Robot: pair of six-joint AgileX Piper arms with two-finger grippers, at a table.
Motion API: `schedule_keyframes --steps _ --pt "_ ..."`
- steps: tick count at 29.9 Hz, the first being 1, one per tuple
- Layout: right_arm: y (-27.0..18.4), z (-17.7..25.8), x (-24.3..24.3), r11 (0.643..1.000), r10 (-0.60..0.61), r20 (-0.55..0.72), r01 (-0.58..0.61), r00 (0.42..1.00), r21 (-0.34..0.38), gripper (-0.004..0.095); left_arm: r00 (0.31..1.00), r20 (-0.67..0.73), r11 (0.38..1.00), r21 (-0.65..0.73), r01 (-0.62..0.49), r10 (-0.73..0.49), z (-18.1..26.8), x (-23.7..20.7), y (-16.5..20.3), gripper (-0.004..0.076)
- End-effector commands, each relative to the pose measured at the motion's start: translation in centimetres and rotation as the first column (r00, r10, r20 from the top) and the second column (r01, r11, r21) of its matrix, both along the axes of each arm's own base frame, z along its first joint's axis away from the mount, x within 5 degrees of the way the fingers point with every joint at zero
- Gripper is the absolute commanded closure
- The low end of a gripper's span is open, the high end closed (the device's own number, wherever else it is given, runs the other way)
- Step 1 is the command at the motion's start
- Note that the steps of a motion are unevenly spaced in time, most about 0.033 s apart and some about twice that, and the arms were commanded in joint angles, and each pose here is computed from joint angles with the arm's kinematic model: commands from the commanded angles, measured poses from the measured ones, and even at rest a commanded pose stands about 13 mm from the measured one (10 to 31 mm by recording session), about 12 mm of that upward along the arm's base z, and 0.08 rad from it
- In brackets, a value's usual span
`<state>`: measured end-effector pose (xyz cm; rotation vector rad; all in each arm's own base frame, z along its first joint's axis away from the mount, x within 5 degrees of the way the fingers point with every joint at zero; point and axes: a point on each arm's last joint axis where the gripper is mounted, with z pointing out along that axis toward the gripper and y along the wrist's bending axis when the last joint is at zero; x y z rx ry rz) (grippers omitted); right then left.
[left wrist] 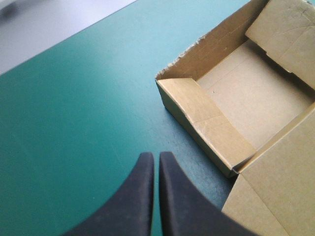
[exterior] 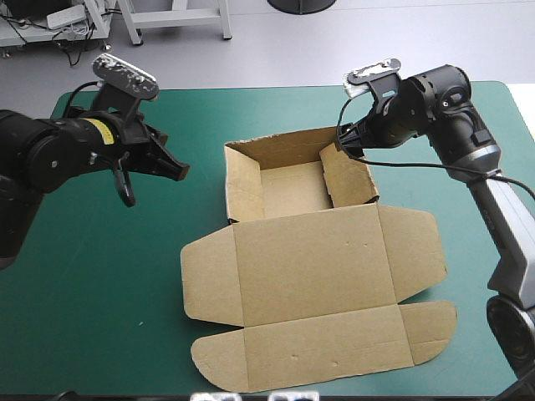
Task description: Fold the box
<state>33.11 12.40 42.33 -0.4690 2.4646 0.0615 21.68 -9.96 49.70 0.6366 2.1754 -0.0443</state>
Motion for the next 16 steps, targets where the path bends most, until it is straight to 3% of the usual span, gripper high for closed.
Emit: schedule_keyframes --steps 1,9,16 --pt "-0.7 2.2 -1.3 1.0 0.002 0.061 -0.003 0.998 0.006 0.0099 1.0 0.027 1.0 0.004 0.013 -0.013 1.2 -3.2 1.5 0.0729" --pt "0.0 0.0 0.6 0.999 0.009 0.01 -0.009 1.0 -0.032 0.0099 0.995 -0.095 0.999 0.051 0.008 -0.003 -4.0 -6.6 3.3 0.0733" --pt "0.1 -4.5 4.3 0.998 -0.022 -0.093 0.017 0.995 -0.055 0.0099 0.985 -0.145 0.996 0.016 -0.091 0.092 -8.7 -8.4 4.5 0.0733"
